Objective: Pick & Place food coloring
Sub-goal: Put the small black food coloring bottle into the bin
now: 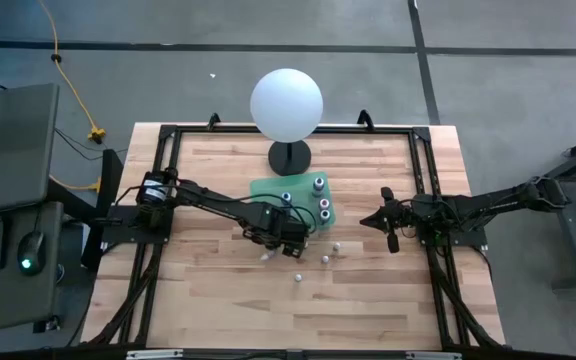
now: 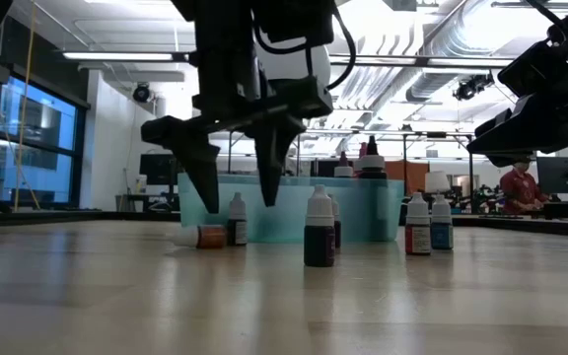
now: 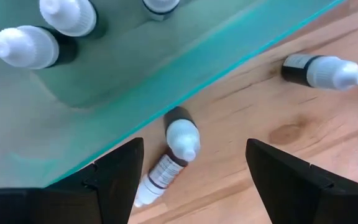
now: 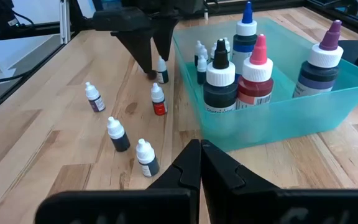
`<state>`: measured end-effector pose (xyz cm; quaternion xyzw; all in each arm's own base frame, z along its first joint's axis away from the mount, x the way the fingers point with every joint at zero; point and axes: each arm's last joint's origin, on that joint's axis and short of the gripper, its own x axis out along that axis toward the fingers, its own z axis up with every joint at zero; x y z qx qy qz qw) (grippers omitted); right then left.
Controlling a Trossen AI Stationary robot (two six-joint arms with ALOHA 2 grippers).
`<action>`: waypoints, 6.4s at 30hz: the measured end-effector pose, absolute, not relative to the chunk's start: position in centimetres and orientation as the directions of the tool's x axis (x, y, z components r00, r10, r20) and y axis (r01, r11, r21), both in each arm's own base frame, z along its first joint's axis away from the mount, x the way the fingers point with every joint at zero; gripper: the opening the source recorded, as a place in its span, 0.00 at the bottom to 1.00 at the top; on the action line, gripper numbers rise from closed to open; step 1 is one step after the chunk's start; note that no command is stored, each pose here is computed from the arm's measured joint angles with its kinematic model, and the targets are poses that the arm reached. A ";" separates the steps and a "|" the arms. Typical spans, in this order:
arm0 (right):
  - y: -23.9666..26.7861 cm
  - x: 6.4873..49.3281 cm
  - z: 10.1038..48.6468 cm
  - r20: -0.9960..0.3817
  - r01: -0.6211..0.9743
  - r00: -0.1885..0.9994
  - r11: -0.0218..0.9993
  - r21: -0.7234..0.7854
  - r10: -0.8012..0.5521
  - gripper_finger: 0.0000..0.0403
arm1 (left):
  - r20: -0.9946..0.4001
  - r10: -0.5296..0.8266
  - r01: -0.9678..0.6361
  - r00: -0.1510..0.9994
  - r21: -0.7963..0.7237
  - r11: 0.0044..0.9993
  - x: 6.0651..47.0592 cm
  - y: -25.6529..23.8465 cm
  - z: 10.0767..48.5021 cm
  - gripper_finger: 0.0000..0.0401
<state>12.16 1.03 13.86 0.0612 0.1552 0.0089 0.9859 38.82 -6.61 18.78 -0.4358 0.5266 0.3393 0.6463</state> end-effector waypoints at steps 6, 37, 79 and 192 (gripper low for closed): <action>1.0 12.2 13.9 -0.304 0.001 0.952 0.992 0.124 0.037 0.01 | -0.976 -0.008 -0.898 0.217 -0.203 0.390 38.9 -6.6 18.7 0.70; 1.0 12.2 13.9 -0.305 0.001 0.952 0.992 0.124 0.037 0.01 | -0.977 -0.010 -0.890 0.214 -0.199 0.411 38.8 -6.6 18.7 0.33; 1.0 12.2 13.9 -0.305 0.001 0.952 0.992 0.124 0.037 0.01 | -0.966 -0.094 -0.863 0.241 -0.258 0.435 38.3 -6.7 20.4 0.09; 1.0 12.2 13.9 -0.305 0.001 0.952 0.992 0.124 0.037 0.01 | -0.975 -0.063 -0.061 0.215 -0.077 0.995 32.5 10.1 19.7 0.09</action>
